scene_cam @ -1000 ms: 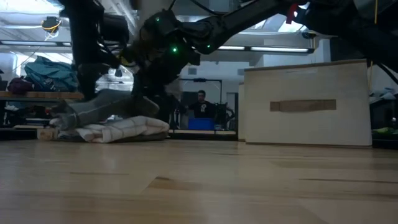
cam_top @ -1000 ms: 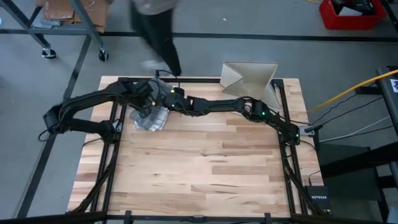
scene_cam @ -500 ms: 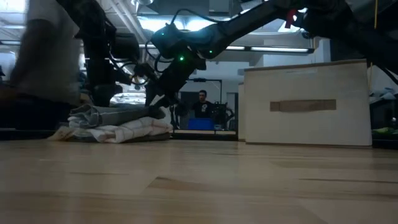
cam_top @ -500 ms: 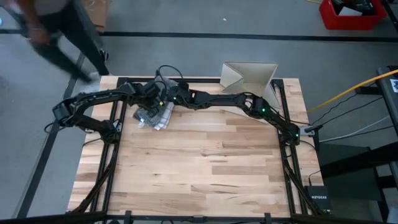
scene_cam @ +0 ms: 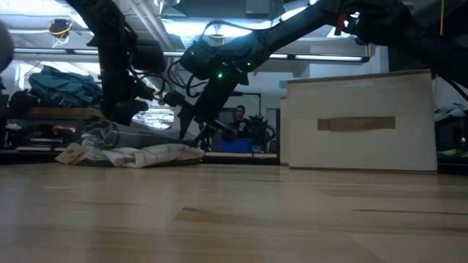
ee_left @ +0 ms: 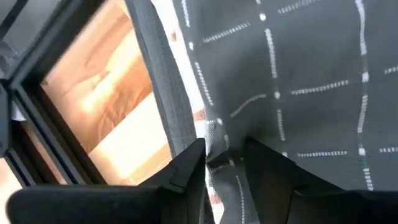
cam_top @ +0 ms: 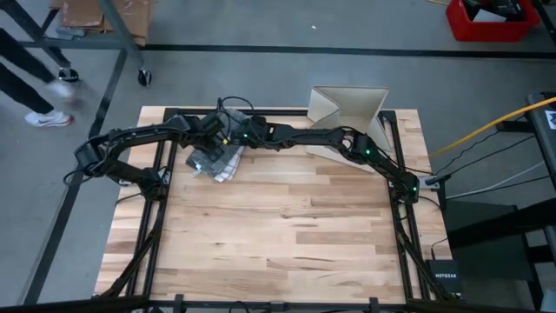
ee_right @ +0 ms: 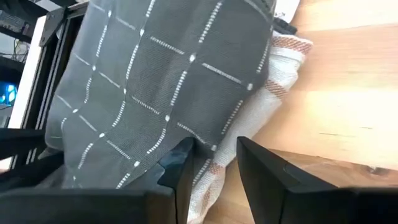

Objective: Fold towel
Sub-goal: Stack the folded gray white kitchen towel on top of the folded white kitchen towel

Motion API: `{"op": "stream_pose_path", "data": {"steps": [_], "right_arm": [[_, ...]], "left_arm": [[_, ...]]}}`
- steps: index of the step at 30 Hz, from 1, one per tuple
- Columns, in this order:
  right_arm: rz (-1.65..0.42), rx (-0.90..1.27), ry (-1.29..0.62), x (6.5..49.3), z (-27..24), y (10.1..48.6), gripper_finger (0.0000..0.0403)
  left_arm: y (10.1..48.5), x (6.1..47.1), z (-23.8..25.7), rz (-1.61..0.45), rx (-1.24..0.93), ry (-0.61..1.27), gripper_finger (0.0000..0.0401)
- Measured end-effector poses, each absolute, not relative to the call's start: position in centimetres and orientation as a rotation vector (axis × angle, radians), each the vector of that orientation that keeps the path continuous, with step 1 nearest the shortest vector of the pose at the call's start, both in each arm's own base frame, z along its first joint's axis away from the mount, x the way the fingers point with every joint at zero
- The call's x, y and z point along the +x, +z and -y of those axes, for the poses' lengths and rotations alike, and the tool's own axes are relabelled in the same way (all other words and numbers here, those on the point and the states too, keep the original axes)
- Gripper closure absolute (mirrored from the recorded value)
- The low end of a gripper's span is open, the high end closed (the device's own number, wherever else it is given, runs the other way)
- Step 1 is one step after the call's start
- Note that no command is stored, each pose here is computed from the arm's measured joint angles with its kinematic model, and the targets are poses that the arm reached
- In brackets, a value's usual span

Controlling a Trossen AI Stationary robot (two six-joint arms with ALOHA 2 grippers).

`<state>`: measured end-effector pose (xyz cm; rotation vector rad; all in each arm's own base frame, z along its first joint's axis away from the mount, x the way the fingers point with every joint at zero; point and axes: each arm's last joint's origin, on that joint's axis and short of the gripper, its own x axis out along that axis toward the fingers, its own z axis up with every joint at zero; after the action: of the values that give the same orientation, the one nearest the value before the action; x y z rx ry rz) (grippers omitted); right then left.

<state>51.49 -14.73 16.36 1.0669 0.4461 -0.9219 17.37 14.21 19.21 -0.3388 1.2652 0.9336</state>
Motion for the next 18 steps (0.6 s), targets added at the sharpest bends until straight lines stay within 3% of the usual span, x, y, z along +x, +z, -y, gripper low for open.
{"op": "stream_pose_path", "data": {"steps": [13,18], "right_arm": [[-0.308,1.004,-0.981,51.0,14.9,19.7,0.0334],[-0.262,0.974,-0.889,51.3,14.8,21.4,0.0346]], "left_arm": [[23.5,15.4,-12.7,-1.035,-0.308,0.962,0.0316],[24.6,14.8,-11.8,-0.942,-0.399,0.913,0.0316]]}}
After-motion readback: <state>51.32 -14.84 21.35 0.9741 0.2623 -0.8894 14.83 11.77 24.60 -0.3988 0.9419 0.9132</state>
